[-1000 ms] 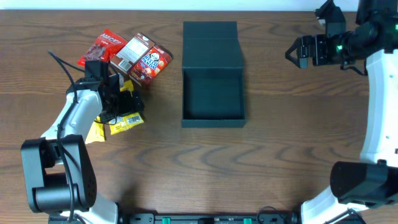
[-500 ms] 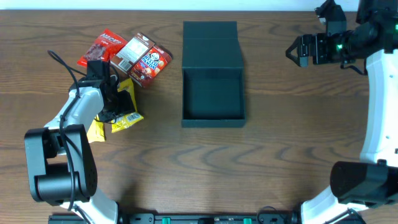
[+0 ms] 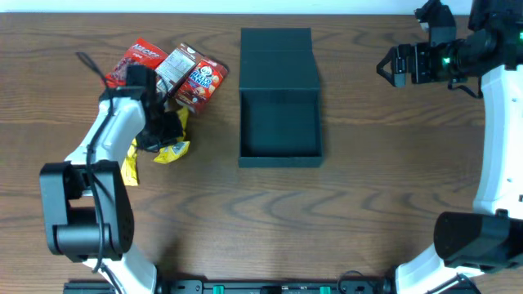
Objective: Pack container
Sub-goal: 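Grasp the large yellow candy bag with the left gripper, then lower the yellow bag into the black box and open left gripper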
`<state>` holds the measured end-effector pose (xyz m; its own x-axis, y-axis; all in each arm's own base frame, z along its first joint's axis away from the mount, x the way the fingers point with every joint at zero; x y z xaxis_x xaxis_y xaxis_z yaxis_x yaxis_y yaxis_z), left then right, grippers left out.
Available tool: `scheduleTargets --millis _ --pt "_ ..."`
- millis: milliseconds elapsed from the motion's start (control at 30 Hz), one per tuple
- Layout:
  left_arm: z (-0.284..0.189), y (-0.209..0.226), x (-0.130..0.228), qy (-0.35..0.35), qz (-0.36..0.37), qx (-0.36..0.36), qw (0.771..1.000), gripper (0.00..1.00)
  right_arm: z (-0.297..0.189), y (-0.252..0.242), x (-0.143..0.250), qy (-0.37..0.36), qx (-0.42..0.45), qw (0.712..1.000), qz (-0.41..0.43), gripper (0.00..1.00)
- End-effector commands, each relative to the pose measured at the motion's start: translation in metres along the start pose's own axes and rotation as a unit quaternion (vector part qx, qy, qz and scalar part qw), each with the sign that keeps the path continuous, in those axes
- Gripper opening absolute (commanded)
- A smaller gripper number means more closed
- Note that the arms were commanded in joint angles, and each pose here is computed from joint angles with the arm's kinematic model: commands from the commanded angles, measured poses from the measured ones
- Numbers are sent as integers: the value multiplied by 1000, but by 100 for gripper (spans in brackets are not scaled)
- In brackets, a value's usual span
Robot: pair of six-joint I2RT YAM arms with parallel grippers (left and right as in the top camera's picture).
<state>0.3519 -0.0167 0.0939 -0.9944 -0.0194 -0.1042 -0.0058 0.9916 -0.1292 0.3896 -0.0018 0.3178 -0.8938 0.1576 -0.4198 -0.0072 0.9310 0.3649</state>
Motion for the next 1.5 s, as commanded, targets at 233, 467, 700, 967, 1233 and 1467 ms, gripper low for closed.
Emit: scheduleTargets --millis 233,467,700,967,1233,1467 --pt "-104 -94 -40 -143 127 -48 980 6 -4 2 1 -5 5 1000 -11 99" --pt "-85 -180 -36 -175 161 4 971 6 -4 1 1 -5 12 1000 -11 99" --pt "-28 -217 -18 -114 143 5 983 6 -5 -2 0 -7 13 1000 -5 99" --pt "2 -225 -13 -90 108 1 990 6 -7 -6 -1 -9 15 1000 12 99" --pt "8 -226 -10 -74 110 5 991 69 -7 -6 -1 -9 15 1000 12 99" --pt "-5 -231 -10 -82 124 26 989 70 -7 -6 -1 -9 15 1000 12 99"
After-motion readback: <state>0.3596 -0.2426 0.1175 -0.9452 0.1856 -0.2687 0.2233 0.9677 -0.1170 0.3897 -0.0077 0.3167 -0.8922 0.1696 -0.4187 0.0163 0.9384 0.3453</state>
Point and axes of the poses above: each gripper's point midway between its finger pads, its own z axis out along the fingers, its own y axis along the line the jaws close on, x = y × z, the point moved 5 cm from there along -z, back along the fingers, and after that the axes turned 15 degrees about z, right-handed, at the moved point
